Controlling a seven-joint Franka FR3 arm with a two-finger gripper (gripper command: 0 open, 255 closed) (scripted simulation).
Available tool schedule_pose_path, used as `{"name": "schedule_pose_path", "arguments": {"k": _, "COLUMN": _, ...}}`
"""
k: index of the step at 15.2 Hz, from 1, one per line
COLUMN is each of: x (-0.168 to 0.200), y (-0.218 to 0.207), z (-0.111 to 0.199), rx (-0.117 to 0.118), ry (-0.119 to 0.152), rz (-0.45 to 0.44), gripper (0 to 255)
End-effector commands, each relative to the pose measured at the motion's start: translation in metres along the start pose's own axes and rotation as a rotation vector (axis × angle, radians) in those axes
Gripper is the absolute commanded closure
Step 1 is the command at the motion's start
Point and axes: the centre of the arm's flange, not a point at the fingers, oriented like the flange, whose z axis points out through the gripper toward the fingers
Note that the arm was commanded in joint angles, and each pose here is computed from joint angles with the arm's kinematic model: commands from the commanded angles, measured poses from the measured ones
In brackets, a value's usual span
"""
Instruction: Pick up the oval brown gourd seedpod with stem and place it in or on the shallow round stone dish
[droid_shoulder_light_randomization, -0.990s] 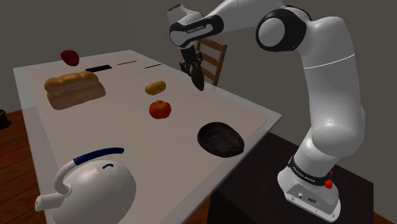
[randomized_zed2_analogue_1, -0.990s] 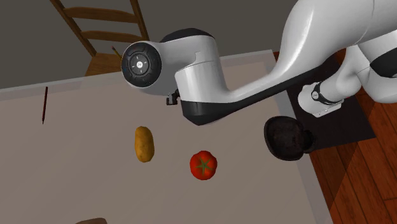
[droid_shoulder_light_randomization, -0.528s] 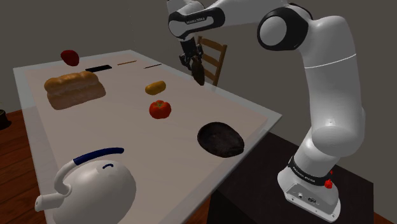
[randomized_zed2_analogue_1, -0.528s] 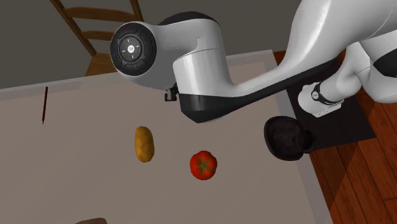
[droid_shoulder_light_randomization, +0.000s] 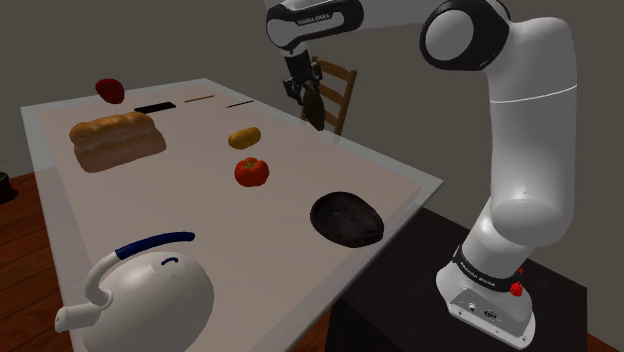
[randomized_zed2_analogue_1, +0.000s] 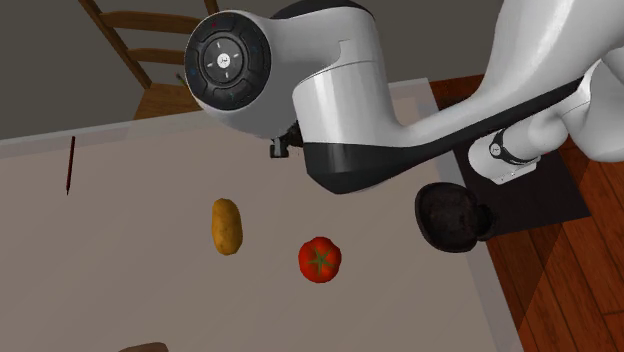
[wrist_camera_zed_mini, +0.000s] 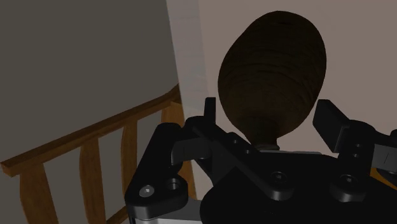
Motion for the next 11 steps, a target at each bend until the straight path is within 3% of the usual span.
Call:
{"name": "schedule_pose_path", "arguments": {"k": 1, "x": -0.022, "y": -0.012, "z": -0.006, "rx": 0.000, "ry": 0.000, "rz": 0.000, "gripper": 255}}
{"name": "schedule_pose_path", "arguments": {"k": 11, "x": -0.141, "y": -0.064, "z": -0.029, "rx": 0.000, "ry": 0.000, "rz": 0.000, "gripper": 255}}
